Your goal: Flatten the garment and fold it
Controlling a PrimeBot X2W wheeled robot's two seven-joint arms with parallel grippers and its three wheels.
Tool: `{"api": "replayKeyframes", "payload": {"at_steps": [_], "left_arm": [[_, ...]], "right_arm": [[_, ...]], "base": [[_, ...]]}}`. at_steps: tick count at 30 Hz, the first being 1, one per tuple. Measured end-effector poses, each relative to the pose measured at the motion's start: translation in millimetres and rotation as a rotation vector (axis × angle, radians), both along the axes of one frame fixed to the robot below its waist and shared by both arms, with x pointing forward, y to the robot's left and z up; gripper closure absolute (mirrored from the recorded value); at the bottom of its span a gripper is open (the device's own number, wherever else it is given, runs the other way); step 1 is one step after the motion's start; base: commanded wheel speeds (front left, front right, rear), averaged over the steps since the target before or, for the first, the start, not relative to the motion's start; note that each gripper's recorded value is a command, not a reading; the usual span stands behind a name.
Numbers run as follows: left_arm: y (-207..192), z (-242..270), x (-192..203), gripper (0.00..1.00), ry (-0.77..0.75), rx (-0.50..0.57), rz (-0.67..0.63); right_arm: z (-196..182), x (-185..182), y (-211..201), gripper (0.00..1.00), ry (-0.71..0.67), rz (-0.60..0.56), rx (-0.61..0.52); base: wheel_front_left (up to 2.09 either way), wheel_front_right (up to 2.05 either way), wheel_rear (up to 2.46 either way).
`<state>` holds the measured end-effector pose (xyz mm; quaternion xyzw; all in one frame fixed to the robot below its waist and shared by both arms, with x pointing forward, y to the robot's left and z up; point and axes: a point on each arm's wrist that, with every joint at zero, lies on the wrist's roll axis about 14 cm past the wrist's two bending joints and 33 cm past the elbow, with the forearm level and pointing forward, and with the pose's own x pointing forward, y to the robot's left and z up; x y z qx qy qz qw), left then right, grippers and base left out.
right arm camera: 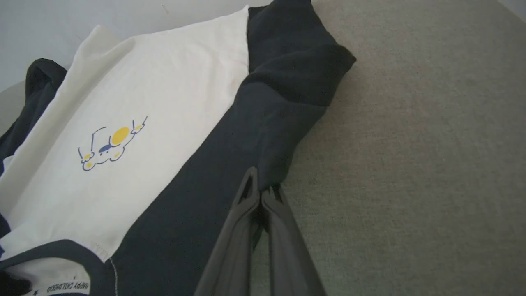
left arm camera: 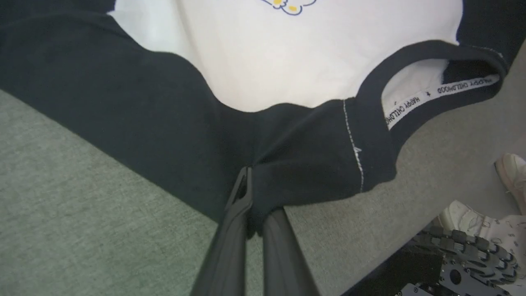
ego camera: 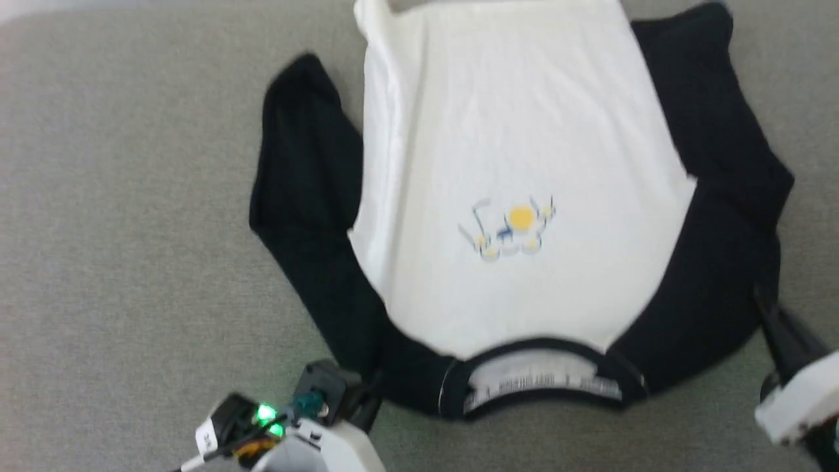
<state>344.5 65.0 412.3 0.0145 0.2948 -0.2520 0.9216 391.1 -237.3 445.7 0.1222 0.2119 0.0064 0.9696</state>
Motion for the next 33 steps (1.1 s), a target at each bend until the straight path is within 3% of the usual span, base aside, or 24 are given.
{"api": "replayKeyframes", "payload": {"at_steps": [13, 33], "left_arm": [[-1.5, -7.4, -44.9, 1.00, 0.120, -0.009, -0.036], [-9.6, -39.9, -30.7, 1.00, 0.147, -0.002, -0.034]], "right_arm": [[-30.1, -65.3, -10.3, 1.00, 0.197, -0.036, -0.011], [-75.9, -60.2, 9.1, 1.00, 0.295, 0.025, -0.065]], "base": [[0.00, 0.00, 0.00], [0.00, 0.00, 0.00]]}}
